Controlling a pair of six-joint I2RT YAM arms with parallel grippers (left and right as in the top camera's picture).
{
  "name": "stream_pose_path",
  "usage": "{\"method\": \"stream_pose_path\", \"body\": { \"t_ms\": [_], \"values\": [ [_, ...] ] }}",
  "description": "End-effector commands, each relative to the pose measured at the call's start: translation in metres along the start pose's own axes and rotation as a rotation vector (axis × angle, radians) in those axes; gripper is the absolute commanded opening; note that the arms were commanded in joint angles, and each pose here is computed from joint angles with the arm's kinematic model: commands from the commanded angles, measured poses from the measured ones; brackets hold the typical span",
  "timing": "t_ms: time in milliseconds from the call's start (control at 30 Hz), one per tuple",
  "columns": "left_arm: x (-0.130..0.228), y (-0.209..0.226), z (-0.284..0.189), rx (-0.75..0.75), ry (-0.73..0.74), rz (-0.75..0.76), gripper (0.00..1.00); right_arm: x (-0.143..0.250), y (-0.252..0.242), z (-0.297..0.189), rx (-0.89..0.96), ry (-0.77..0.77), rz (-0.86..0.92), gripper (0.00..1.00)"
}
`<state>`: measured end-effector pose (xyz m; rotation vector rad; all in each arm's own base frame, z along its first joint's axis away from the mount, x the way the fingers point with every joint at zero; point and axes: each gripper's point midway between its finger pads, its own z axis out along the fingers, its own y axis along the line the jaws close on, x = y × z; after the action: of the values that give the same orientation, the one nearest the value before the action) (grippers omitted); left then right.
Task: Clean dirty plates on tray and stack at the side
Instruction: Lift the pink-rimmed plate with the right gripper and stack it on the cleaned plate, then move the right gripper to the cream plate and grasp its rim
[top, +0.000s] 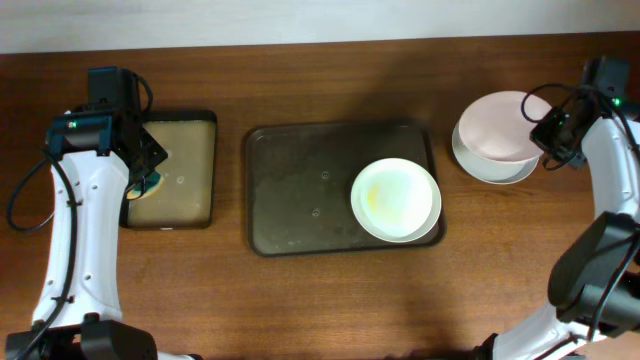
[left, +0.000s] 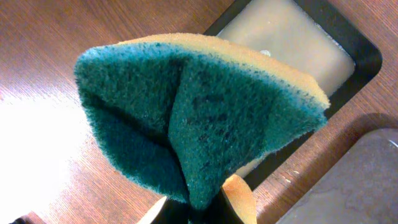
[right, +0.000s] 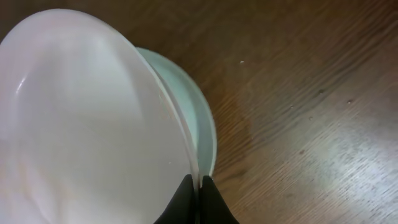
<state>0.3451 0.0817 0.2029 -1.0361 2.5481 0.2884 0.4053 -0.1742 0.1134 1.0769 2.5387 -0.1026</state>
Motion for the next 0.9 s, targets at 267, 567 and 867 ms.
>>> {"method": "stream_pose_path", "body": {
  "t_ms": [267, 567, 867],
  "values": [
    [0.000, -0.001, -0.001, 0.014, 0.002, -0.019, 0.00, 0.025, 0.028, 0.006, -0.010, 0.057, -0.166, 0.45],
    [0.000, -0.003, -0.001, 0.022, 0.003, -0.020, 0.00, 0.118, 0.090, -0.054, -0.048, 0.179, -0.538, 0.43],
    [0.001, -0.004, -0.001, 0.028, 0.008, -0.019, 0.00, 0.181, 0.105, -0.018, -0.068, 0.223, -0.683, 0.47]
  ]
}}
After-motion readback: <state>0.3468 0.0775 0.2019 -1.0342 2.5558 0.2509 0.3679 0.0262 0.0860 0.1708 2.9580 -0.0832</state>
